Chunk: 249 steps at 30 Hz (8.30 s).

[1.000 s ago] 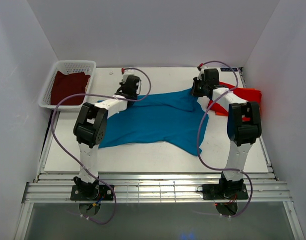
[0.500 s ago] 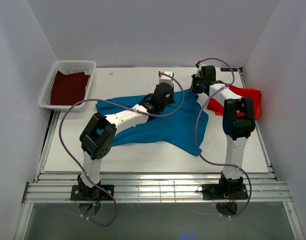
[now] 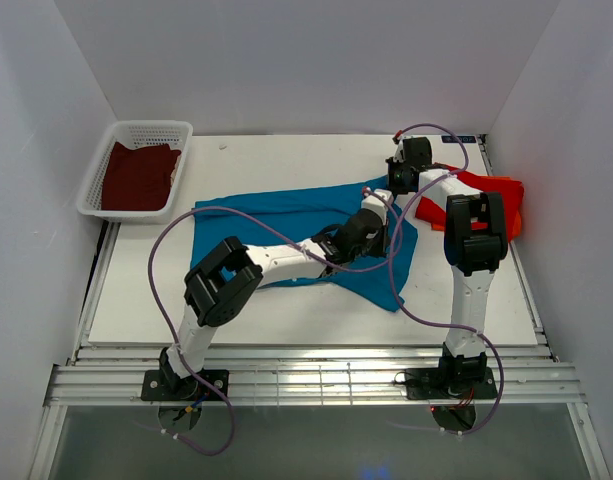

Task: Fold and stack the t-shirts
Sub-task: Fold the tshirt

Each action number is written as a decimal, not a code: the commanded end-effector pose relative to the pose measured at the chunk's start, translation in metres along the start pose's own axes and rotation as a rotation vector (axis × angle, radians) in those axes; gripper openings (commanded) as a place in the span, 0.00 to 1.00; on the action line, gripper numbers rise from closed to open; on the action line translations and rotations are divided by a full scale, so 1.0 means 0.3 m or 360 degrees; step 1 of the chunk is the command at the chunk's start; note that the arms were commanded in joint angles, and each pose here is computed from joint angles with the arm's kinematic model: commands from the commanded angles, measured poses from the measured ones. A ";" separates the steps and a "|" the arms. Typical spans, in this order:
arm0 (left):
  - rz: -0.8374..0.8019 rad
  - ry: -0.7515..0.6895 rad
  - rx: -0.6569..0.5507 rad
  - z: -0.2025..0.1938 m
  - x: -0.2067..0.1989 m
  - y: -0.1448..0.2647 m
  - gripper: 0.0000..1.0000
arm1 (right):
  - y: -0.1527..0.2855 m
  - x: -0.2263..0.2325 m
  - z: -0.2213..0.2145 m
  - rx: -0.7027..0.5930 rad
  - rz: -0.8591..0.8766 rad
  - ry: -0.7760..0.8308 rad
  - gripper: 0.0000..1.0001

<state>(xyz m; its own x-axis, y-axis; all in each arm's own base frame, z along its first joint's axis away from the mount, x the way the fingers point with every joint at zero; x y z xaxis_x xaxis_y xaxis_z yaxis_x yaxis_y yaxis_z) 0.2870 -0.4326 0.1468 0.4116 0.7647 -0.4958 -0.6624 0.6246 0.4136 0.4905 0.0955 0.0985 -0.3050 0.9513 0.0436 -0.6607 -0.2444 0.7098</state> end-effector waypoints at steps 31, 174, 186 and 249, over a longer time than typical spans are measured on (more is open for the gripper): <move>0.0109 0.0021 0.0478 -0.437 0.088 0.132 0.00 | -0.107 -0.060 0.029 0.0112 -0.0061 0.0014 0.08; 0.1116 0.0569 -0.0355 0.483 1.007 0.503 0.82 | -0.021 0.205 0.041 -0.0120 0.0727 0.0112 0.43; 0.1118 0.0582 -0.0352 0.481 1.010 0.503 0.82 | -0.010 0.224 0.000 -0.0083 0.0726 0.0143 0.36; 0.0994 0.0638 -0.0312 0.451 0.971 0.537 0.82 | 0.054 0.301 0.084 -0.0131 0.0430 0.0304 0.42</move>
<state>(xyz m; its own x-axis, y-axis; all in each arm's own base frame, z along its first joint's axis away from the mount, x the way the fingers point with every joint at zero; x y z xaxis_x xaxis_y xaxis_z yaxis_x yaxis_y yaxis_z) 0.3885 -0.0893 0.1489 -0.3376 0.8412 -0.4224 -0.7703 0.0110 0.6376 0.4672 0.1859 0.1287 -0.6016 0.7932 0.0949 -0.5893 -0.5208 0.6177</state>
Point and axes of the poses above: each gripper's point midway between its finger pads, its own y axis back along the fingers, its own x axis along the line the jaws close on, z = x × y, the point moved 8 cm from there along y, back along the fingers, and after that the axes turned 11 degrees about y, right-handed, at the moved point
